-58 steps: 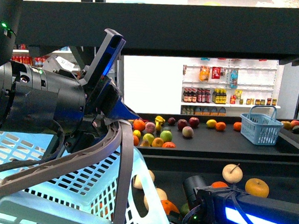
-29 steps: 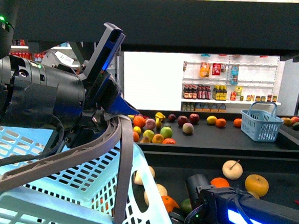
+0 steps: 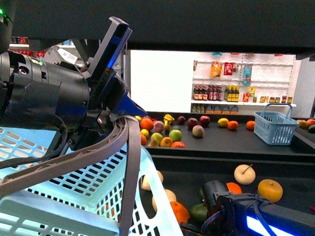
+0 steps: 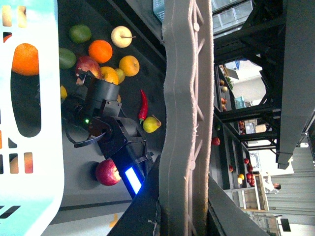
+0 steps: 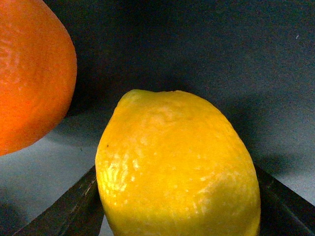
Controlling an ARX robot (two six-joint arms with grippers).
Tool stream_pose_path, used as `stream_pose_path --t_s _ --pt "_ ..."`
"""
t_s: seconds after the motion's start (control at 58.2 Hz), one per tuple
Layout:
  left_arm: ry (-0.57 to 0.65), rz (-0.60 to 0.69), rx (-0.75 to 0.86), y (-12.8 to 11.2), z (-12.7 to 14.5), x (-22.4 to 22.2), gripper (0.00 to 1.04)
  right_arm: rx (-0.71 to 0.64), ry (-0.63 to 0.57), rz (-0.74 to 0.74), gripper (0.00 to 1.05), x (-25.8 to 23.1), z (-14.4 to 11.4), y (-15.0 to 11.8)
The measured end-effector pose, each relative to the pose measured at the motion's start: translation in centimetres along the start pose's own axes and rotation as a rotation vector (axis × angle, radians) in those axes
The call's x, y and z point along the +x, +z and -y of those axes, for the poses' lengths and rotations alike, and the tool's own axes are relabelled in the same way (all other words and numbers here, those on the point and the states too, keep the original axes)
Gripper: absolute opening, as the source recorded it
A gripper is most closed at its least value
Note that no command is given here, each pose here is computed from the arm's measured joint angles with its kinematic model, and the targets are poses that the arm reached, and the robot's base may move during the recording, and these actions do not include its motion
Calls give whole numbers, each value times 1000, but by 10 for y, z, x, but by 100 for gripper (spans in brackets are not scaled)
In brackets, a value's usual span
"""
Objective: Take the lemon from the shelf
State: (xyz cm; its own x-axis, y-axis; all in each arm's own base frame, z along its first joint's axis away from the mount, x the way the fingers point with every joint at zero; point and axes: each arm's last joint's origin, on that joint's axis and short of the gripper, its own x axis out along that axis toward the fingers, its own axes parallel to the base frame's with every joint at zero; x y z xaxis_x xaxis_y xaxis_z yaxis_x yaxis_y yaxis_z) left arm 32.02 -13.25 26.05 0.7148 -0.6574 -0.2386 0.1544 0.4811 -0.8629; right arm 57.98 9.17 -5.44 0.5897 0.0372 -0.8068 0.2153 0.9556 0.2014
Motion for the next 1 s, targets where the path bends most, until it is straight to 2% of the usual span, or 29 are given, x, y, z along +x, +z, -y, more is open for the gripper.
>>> stream_pose_path --t_s 0.206,0.481,0.636,0.997 --pt "0 0 1 0 0 0 11 -32 37 119 71 -26 12 21" --pt "0 0 0 0 0 0 11 -17 215 293 71 -156 31 72" --pt "0 0 0 0 0 0 11 -16 363 301 71 -230 23 67" --pt "0 0 0 0 0 0 11 -116 604 290 71 -316 -33 43"
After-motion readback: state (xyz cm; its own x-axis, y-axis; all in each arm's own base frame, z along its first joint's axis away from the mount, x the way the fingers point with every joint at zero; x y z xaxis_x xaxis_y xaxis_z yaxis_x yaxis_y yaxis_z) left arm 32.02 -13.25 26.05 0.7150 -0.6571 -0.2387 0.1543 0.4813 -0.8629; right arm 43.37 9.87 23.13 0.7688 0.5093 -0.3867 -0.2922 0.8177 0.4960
